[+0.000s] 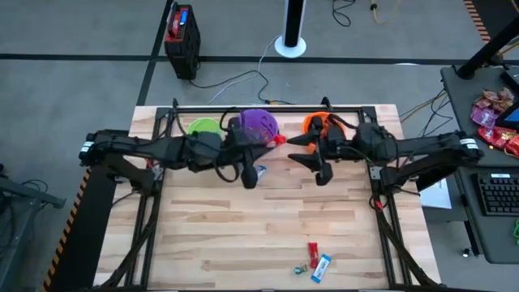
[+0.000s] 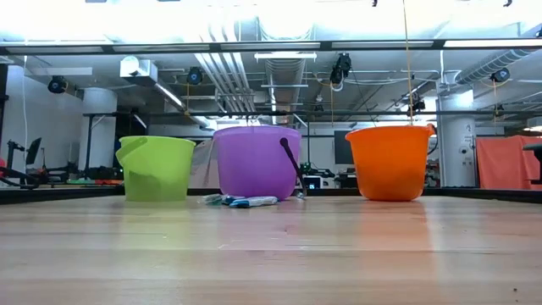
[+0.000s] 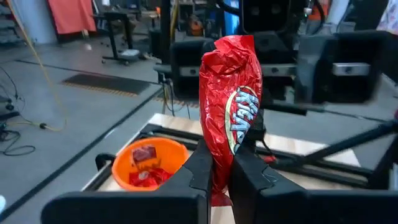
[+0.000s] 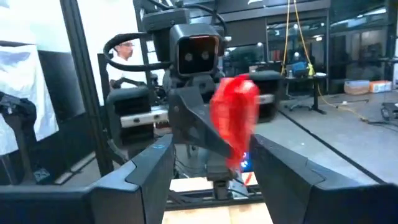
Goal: Sort candy by brand, put in halloween buckets
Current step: Put the red chocolate into the orange bucket
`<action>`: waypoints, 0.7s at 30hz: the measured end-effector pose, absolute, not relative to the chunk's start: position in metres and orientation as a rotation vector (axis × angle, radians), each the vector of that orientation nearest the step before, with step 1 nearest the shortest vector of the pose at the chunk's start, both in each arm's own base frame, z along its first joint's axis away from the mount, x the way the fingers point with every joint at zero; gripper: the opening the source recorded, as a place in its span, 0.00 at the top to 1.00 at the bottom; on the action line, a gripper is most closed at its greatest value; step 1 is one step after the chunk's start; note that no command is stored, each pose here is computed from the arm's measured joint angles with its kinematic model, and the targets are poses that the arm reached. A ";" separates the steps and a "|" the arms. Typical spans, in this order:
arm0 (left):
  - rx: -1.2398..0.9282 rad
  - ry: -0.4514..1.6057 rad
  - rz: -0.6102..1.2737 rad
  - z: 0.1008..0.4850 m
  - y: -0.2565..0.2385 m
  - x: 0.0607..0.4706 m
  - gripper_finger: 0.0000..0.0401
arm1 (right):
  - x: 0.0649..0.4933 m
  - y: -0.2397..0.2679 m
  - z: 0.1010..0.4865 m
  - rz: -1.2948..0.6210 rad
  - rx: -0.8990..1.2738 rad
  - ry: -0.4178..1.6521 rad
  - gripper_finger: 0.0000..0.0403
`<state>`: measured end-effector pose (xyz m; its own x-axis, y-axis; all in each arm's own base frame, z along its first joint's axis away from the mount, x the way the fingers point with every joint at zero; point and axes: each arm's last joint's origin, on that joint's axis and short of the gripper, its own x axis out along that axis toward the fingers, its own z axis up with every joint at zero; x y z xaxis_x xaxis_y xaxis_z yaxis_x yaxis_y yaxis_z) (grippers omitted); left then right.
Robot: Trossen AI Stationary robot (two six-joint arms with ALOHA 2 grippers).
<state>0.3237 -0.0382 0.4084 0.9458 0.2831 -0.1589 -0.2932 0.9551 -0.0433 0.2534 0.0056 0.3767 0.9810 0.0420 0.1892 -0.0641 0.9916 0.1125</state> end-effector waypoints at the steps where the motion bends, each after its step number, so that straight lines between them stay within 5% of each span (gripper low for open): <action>1: -0.066 0.142 0.297 0.408 -0.037 0.327 0.97 | 0.257 0.006 0.377 0.053 0.118 -0.185 0.50; 13: -0.060 0.104 0.317 0.400 -0.034 0.344 0.97 | 0.288 0.002 0.388 -0.097 0.066 -0.146 0.51; 21: -0.045 0.116 0.337 0.398 -0.034 0.344 0.97 | 0.293 0.002 0.389 -0.123 0.049 -0.131 0.77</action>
<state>0.3437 -0.0337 0.3985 0.9372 0.3273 -0.1208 -0.3325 0.9428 -0.0247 0.2932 0.0016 0.3895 0.9838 -0.1260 0.1275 0.1195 0.9912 0.0570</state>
